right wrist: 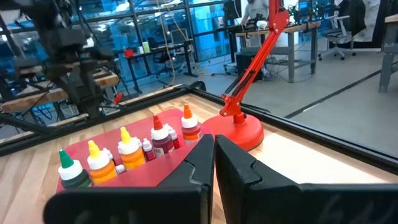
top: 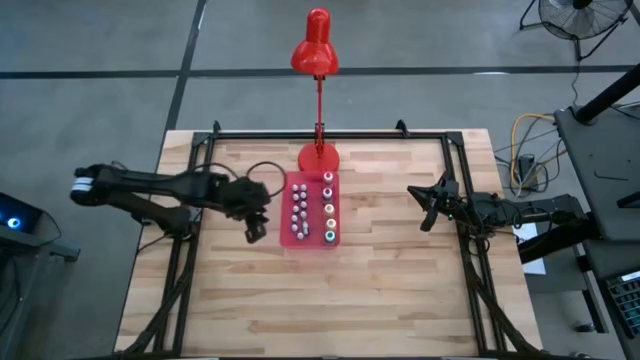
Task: Pick & Place food coloring
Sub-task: Return to Home Position
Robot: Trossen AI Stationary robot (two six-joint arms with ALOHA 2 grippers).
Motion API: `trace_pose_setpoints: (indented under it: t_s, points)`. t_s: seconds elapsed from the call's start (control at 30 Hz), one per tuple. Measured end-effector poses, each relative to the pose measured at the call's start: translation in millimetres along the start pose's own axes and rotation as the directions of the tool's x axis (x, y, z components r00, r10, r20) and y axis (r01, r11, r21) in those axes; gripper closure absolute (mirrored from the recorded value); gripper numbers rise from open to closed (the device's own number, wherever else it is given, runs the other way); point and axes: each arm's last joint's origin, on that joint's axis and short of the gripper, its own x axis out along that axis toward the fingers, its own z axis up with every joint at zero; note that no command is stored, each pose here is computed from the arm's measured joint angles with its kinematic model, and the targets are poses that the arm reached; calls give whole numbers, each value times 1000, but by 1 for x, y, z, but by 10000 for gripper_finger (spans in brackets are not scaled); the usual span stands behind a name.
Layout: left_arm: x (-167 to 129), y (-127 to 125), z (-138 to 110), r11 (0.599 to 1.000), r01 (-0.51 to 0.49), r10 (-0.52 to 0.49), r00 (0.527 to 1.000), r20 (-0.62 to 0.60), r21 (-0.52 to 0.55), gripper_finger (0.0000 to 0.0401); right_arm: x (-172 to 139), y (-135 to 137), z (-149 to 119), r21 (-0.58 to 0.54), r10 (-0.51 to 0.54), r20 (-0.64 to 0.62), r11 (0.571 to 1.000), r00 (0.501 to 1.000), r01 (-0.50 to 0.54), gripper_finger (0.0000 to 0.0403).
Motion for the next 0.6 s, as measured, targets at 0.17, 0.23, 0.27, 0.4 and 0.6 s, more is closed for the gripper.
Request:
trace_pose_setpoints:
  t_s: [0.17,0.23,0.27,0.4,0.6]
  points:
    - [9,18,-34,1000,7,-9,999,52,30,279,0,0,0,0,0,0,1000,1000,0,394]
    - [15,25,-46,1000,9,-11,997,80,18,279,0,0,0,0,0,0,1000,1000,0,394]
    - [19,29,-53,1000,11,-12,996,92,7,279,0,0,0,0,0,0,1000,1000,0,394]
    - [31,40,-75,999,32,-27,987,159,-32,279,0,0,0,0,0,0,1000,1000,0,394]
    - [50,52,-105,998,66,-60,960,275,-11,279,0,0,0,0,0,0,1000,1000,0,394]
